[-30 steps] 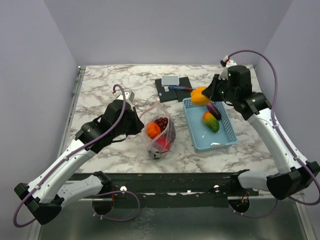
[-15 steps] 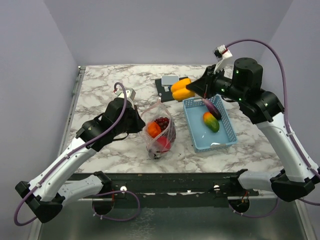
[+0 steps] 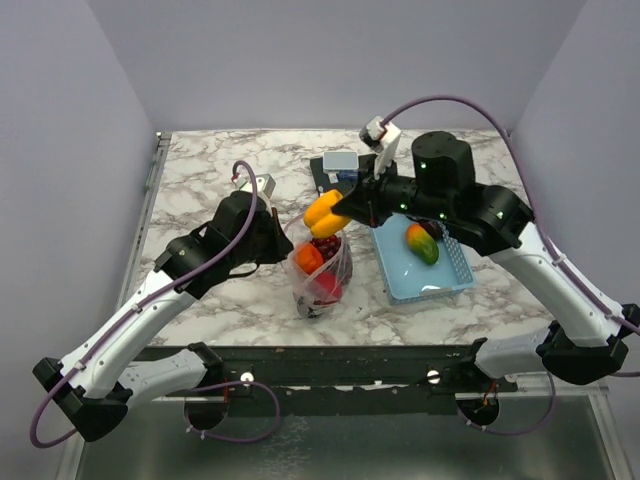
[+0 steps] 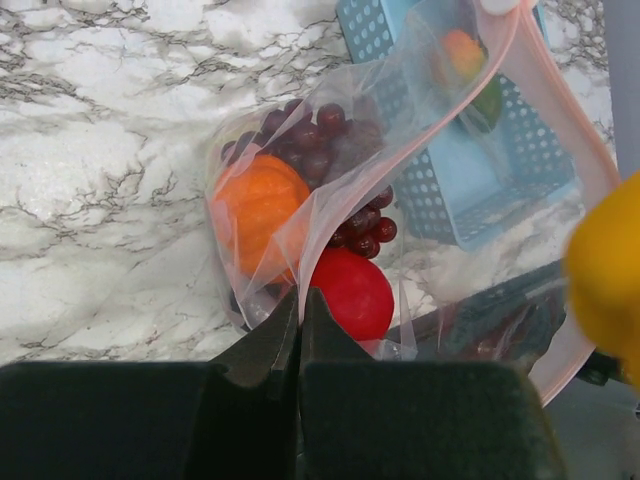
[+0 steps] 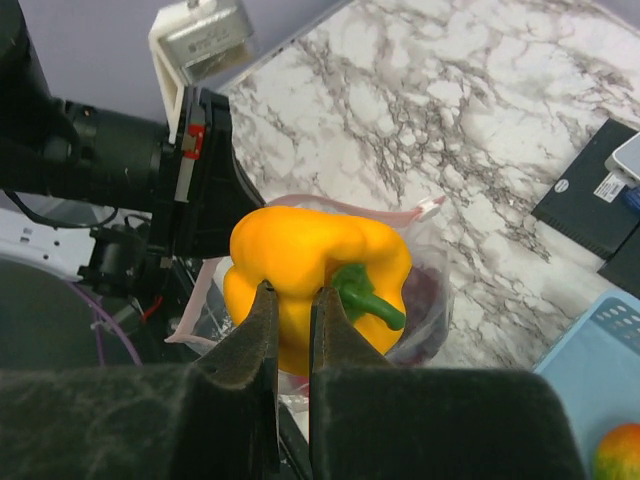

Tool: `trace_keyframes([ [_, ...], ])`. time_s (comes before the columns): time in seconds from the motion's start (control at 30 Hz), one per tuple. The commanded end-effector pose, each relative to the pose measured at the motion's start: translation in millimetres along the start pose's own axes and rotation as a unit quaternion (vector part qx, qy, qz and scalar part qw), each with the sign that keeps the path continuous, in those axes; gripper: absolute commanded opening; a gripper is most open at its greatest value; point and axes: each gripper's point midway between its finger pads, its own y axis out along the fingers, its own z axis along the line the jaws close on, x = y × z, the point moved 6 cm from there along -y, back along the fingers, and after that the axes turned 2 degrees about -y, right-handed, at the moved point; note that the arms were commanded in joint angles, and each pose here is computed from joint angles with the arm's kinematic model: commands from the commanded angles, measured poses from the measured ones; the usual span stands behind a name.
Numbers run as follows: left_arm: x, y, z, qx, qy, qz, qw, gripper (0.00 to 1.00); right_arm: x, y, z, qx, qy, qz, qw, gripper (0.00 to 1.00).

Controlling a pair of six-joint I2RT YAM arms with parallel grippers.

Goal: Place the food in the zip-top bag and seal the zipper
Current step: Place the fake vegetable in the zipper food storage bag.

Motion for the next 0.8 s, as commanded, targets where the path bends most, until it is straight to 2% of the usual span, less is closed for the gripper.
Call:
trace_keyframes([
  [0.0, 9, -8, -10, -0.019, 0.012, -0.005, 1.0, 0.0, -10, 9, 7, -0.028, -0.049, 0.038, 0.998, 0.01],
  [0.33, 12, -10, -11, -0.022, 0.016, -0.007, 1.0, 0.0, -34, 34, 16, -0.089, -0.114, 0.108, 0.984, 0.01],
  [0.77, 11, -11, -10, -0.02, 0.015, -0.009, 1.0, 0.0, -71, 55, 28, -0.1, -0.176, 0.186, 0.961, 0.01],
])
